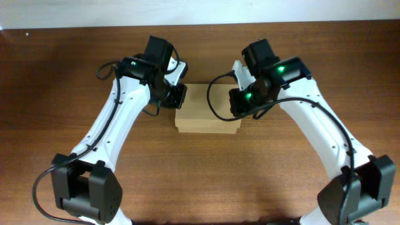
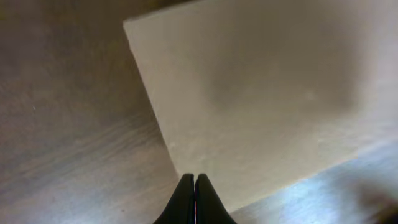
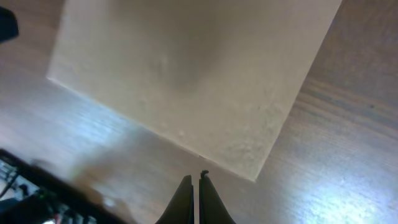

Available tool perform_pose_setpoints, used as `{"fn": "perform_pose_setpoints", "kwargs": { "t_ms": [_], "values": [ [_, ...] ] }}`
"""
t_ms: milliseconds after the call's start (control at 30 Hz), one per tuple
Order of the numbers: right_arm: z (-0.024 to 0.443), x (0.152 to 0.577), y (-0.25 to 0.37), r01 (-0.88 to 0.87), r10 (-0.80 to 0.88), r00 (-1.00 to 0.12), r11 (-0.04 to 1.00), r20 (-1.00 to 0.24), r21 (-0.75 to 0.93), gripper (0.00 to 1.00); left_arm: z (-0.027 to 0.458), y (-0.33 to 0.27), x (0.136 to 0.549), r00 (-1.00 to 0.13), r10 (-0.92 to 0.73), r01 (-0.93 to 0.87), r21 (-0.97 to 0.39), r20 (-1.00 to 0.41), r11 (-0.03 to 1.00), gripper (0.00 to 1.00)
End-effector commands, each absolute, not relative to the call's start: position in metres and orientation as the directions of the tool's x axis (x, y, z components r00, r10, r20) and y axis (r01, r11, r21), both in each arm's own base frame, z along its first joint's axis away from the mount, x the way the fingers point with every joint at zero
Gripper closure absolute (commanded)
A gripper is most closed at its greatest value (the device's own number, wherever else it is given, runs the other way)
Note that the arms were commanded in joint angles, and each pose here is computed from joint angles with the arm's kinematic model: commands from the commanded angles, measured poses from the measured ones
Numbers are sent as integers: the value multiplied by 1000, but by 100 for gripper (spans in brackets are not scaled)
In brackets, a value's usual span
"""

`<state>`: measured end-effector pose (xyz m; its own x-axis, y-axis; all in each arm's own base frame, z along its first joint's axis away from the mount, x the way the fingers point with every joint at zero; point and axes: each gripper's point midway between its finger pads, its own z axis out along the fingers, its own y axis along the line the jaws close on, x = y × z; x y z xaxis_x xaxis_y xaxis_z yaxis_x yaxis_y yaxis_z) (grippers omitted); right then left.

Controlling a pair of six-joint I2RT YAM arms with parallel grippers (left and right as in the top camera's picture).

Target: Pack container

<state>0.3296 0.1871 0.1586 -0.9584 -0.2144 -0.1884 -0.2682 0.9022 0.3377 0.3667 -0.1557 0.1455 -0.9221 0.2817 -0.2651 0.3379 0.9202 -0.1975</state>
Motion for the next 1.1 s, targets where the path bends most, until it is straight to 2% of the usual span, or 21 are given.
{"fn": "perform_pose_setpoints", "kwargs": {
  "t_ms": [0, 233, 400, 533, 633, 700, 833, 1000, 1067],
  "values": [
    [126, 318, 180, -237, -210, -971, 921, -118, 309, 96, 127, -160, 353, -921, 307, 360, -216, -241, 908, 98],
    [100, 306, 177, -225, -212, -974, 923, -74, 312, 96, 103, -158, 341, -929, 312, 353, -226, -198, 908, 98],
    [112, 317, 181, -242, -209, -968, 916, -136, 320, 96, 112, -157, 343, -924, 309, 357, -224, -223, 907, 98],
    [169, 328, 176, -267, -202, -950, 921, -239, 283, 96, 189, -144, 368, -876, 264, 354, -167, -405, 920, 95],
    [226, 334, 151, -248, -186, -924, 957, -335, 152, 96, 258, -111, 378, -822, 221, 283, -40, -525, 958, 90],
    [287, 330, 126, -211, -171, -887, 976, -429, 47, 96, 315, -76, 374, -773, 184, 186, 61, -608, 981, 87],
    [358, 312, 103, -175, -145, -818, 985, -557, 1, 96, 360, -42, 357, -726, 151, 93, 121, -671, 988, 83],
    [427, 264, 81, -165, -104, -713, 986, -694, 21, 96, 378, -16, 327, -715, 126, 41, 138, -688, 990, 82],
    [447, 247, 70, -152, -82, -655, 988, -751, 25, 96, 386, -13, 318, -702, 120, 32, 137, -703, 990, 77]
  ]
}}
